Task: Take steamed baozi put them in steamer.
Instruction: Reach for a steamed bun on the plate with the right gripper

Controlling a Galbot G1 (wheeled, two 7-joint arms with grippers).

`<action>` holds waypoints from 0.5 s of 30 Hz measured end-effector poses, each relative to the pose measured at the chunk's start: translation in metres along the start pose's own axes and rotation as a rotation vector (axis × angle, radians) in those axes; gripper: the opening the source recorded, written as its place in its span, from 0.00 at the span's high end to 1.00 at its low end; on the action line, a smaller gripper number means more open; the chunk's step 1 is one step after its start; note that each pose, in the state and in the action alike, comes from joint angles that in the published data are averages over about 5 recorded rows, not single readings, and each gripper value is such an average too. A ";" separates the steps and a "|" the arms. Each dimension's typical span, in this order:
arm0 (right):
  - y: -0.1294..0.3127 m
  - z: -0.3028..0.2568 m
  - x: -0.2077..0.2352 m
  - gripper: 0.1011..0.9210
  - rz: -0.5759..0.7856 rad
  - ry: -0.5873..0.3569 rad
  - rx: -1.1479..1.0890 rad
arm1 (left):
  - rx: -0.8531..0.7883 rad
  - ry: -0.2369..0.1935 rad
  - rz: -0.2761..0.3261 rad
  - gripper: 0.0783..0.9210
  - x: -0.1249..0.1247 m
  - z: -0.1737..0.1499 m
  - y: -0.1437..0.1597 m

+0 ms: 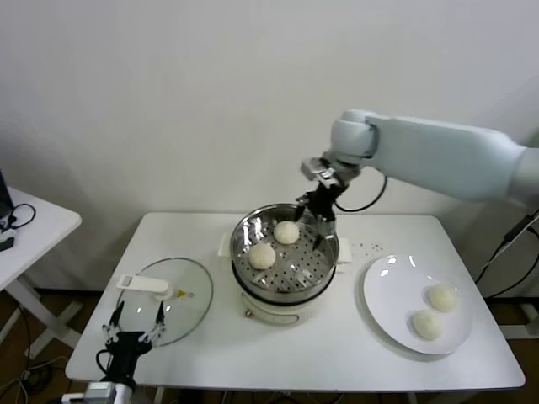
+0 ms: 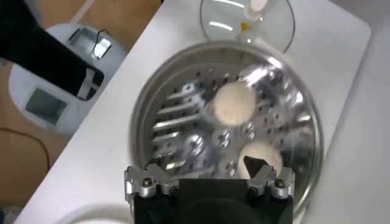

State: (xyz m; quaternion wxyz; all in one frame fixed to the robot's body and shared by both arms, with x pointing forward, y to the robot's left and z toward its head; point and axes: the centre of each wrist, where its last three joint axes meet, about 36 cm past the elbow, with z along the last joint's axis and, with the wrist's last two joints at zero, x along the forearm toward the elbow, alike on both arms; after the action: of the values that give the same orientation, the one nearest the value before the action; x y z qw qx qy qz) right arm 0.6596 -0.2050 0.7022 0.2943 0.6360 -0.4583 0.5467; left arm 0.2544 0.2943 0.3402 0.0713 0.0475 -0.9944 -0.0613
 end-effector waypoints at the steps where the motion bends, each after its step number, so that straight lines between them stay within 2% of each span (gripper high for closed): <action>1: 0.009 0.009 0.002 0.12 0.003 0.001 -0.006 | 0.000 0.000 0.001 0.12 0.000 0.000 0.000; 8: 0.074 0.083 -0.013 0.12 0.020 0.010 -0.062 | -0.005 0.004 0.013 0.12 -0.001 -0.002 -0.004; 15: 0.130 0.140 -0.042 0.12 0.009 0.069 -0.110 | 0.000 0.008 0.019 0.12 0.002 -0.005 -0.008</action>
State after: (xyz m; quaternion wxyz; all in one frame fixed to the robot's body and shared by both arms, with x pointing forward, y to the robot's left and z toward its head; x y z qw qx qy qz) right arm 0.6020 -0.3698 0.6130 0.3418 0.5975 -0.4803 0.5436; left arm 0.2537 0.2853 0.3441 0.0756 0.0380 -0.9946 -0.0605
